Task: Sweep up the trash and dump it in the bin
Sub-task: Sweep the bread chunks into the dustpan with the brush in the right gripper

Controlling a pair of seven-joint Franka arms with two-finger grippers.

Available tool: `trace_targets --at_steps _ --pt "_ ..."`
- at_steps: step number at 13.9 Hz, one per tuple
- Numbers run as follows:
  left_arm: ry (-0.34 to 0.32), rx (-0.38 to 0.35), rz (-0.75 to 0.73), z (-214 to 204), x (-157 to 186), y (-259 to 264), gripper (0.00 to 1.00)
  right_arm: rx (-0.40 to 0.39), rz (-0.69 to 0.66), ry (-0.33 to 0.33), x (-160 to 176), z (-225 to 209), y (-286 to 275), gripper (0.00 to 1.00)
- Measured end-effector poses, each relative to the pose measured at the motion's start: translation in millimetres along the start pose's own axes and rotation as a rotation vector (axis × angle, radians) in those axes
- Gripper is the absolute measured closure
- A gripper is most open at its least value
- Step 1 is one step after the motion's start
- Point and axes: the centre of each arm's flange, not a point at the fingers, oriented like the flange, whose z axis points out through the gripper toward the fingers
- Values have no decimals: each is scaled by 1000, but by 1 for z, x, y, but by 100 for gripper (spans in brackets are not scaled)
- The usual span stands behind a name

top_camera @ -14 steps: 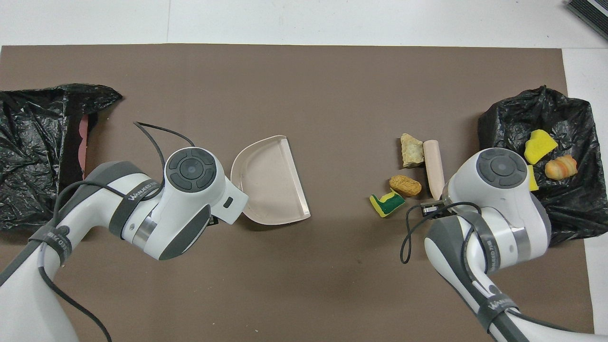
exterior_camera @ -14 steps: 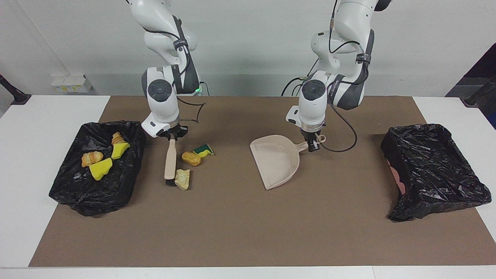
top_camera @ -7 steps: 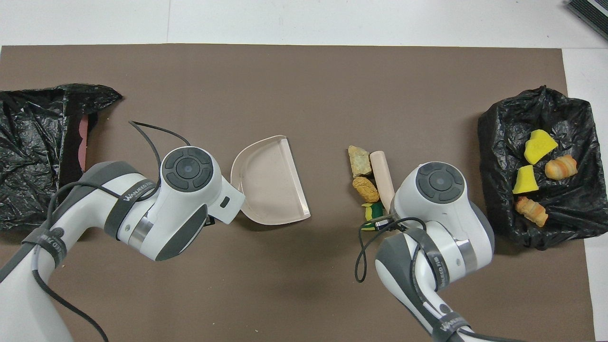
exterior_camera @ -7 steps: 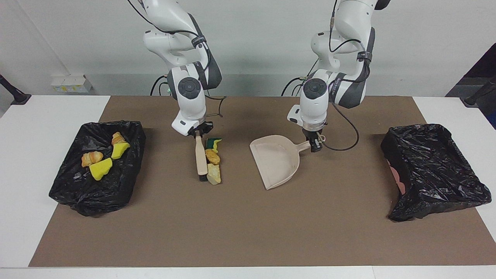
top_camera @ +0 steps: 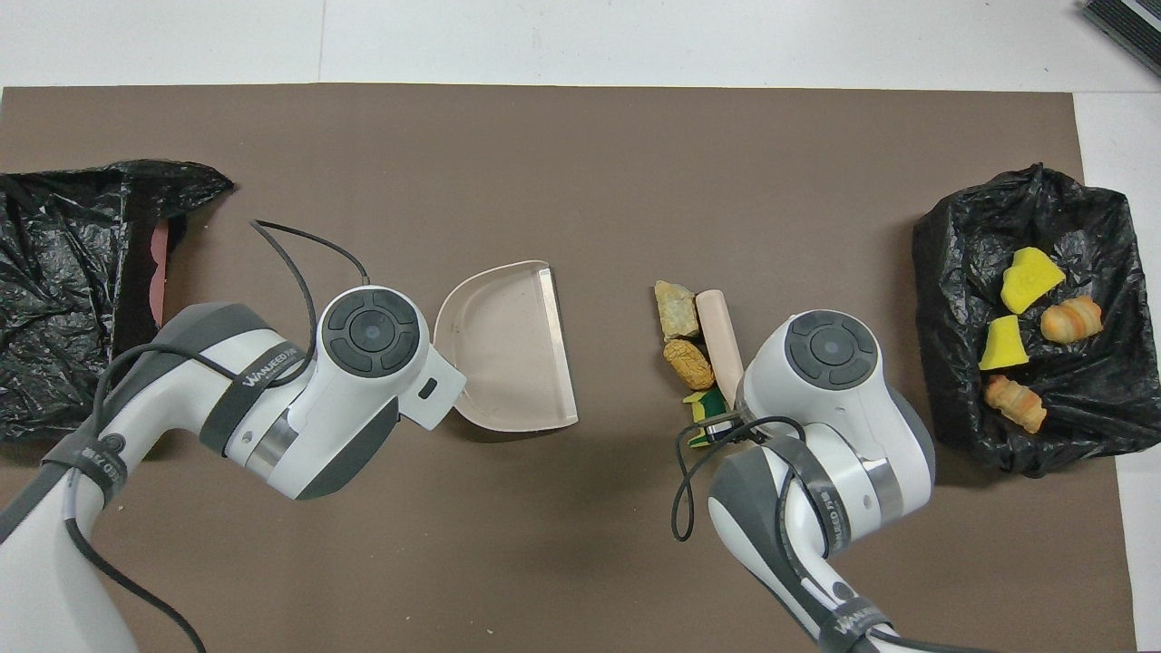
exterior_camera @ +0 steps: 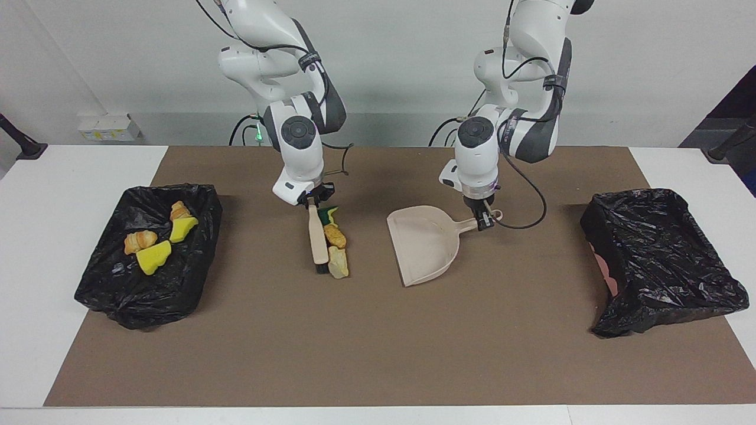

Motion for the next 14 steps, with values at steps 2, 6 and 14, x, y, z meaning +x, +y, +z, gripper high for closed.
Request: trace_targets --at_steps 2,6,14 --pt "-13 21 16 -2 1 0 69 9 -18 2 1 -1 -14 74" --pt "-17 29 24 -3 2 1 69 89 -57 -3 8 -6 -68 74" --pt "-32 22 -42 0 3 9 69 355 -20 46 -1 -27 -164 74"
